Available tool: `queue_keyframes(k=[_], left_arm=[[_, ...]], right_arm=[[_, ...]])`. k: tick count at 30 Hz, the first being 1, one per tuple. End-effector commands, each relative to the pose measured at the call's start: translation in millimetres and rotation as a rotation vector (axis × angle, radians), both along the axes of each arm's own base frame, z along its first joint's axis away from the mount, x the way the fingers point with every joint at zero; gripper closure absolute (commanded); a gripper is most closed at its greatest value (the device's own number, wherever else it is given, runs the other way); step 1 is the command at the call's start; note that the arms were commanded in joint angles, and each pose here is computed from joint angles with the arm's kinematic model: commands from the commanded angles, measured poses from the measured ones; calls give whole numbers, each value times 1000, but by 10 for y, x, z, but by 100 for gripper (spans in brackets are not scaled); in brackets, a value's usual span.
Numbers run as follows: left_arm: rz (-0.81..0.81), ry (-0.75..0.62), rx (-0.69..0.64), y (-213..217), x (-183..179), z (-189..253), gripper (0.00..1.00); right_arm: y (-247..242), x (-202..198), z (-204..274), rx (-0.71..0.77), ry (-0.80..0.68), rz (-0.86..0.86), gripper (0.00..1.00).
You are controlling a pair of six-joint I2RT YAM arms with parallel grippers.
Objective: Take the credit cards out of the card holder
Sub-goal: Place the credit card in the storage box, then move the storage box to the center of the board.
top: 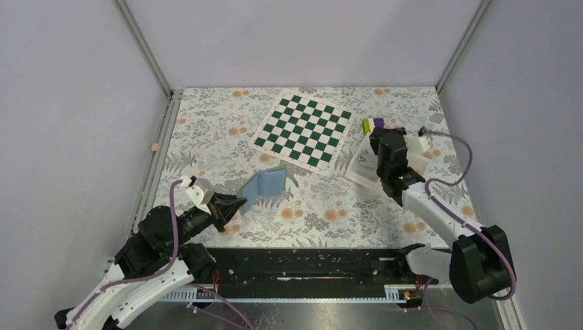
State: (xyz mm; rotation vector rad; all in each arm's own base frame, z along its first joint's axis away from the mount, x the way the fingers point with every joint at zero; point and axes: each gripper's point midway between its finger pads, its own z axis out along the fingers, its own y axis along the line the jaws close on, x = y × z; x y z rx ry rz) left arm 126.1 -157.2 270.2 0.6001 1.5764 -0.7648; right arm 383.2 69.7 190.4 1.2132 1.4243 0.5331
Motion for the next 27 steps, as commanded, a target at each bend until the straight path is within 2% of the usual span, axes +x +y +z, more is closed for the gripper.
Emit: queue_keyframes(k=[1,2,3,6,11,13,14,22,27], left_arm=[[3,-63,-62,12,1,229,100],[0,-63,-62,9,-4,227,100],[-3,-62,-61,2,-6,224,100],[-5,-64,-66,7,-15,238,100],[-6,-68,-71,9,-21,252,100],[-7,-68,-72,10,-23,254,100],[-18,-68,-73,-2,-39,258,100],[-28,-66,-74,-20,-49,253,100],[-33,-68,-76,-30,-51,256,100]], right_arm=[[250,82,635,-523,-24,418,84],[280,57,640,-609,5,491,97],[306,14,613,-690,43,566,100],[291,-119,547,-954,161,754,100],[214,-316,355,-1263,296,1048,100],[262,-437,165,-1409,274,1274,100],[243,-439,96,-1466,277,1321,100],[421,-392,-298,-1447,217,1655,100],[436,-335,-800,-1588,155,1815,100]])
